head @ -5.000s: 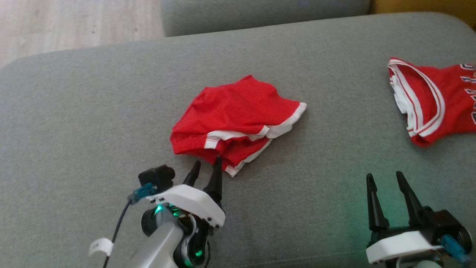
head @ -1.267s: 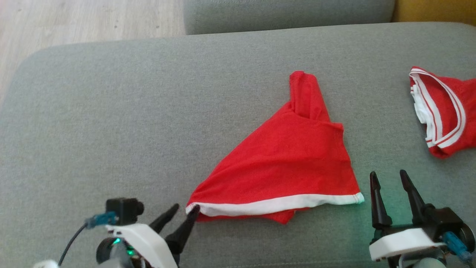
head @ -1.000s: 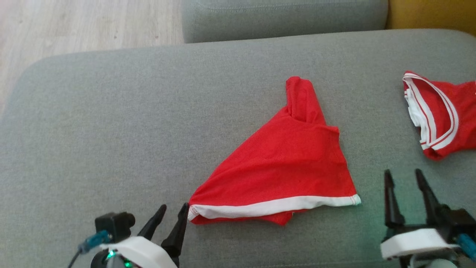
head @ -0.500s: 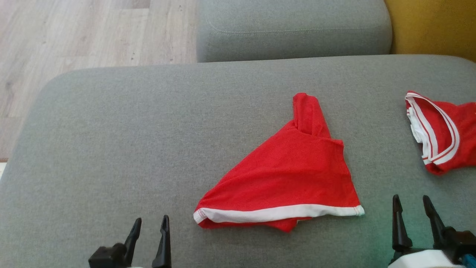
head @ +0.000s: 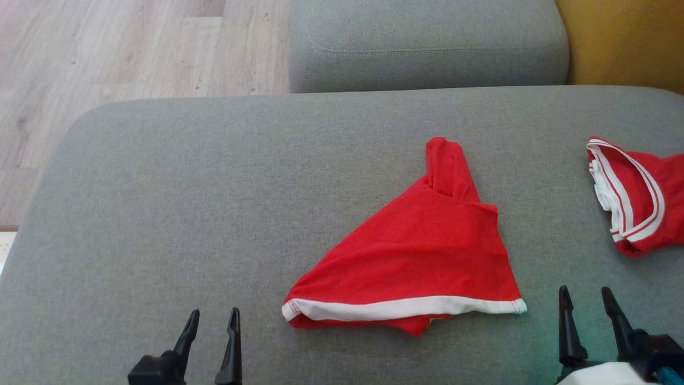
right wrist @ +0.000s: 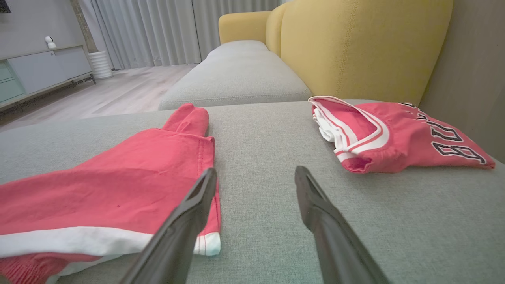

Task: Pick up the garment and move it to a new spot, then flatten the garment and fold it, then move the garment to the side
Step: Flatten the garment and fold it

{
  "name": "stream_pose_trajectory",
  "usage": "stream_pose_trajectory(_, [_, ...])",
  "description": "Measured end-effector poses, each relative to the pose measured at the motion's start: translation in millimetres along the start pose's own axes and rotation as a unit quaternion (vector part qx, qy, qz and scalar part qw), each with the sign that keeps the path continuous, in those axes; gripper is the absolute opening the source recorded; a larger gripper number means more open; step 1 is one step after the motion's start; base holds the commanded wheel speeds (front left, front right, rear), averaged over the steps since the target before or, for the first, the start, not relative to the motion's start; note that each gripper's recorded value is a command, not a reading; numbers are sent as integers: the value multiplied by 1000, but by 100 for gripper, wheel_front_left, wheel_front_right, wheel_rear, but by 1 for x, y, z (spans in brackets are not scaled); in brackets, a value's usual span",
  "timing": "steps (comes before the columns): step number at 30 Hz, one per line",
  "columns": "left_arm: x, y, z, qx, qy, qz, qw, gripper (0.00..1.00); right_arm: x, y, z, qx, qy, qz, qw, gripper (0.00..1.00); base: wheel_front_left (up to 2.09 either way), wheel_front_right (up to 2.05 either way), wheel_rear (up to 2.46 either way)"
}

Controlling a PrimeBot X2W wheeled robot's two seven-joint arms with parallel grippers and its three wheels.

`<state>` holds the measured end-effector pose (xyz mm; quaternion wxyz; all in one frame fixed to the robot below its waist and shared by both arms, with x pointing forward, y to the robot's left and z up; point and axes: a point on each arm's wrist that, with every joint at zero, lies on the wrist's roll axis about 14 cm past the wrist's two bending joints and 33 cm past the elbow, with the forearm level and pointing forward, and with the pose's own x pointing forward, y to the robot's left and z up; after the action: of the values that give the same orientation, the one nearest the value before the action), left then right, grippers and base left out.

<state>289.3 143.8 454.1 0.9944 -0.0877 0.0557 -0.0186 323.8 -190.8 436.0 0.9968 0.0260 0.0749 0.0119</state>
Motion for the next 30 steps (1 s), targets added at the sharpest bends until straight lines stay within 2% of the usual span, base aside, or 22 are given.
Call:
stream_pose_trajectory(9, [0,0,1,15,-4,-3,1000,100,0,5,0,0,1,8,1000,100,0,0,0])
stream_pose_trajectory(12, [-2,-1,-13,3,17,-2,1000,100,0,10,-4,5,7,15,1000,100,0,0,0])
stream_pose_trajectory(16, [-3,-6,-39,-66,88,7,994,100,-1,21,-29,23,83,27,996,100,0,0,0])
stream_pose_trajectory(19, [0,-18,-47,-98,133,-5,986,100,3,26,-42,22,147,35,988,100,0,0,0])
stream_pose_trajectory(22, [12,-28,-43,-123,153,-15,980,100,11,31,-42,19,180,44,983,100,0,0,0])
stream_pose_trajectory(30, [20,-39,-55,-141,209,-22,967,100,16,34,-62,4,259,51,965,100,0,0,0])
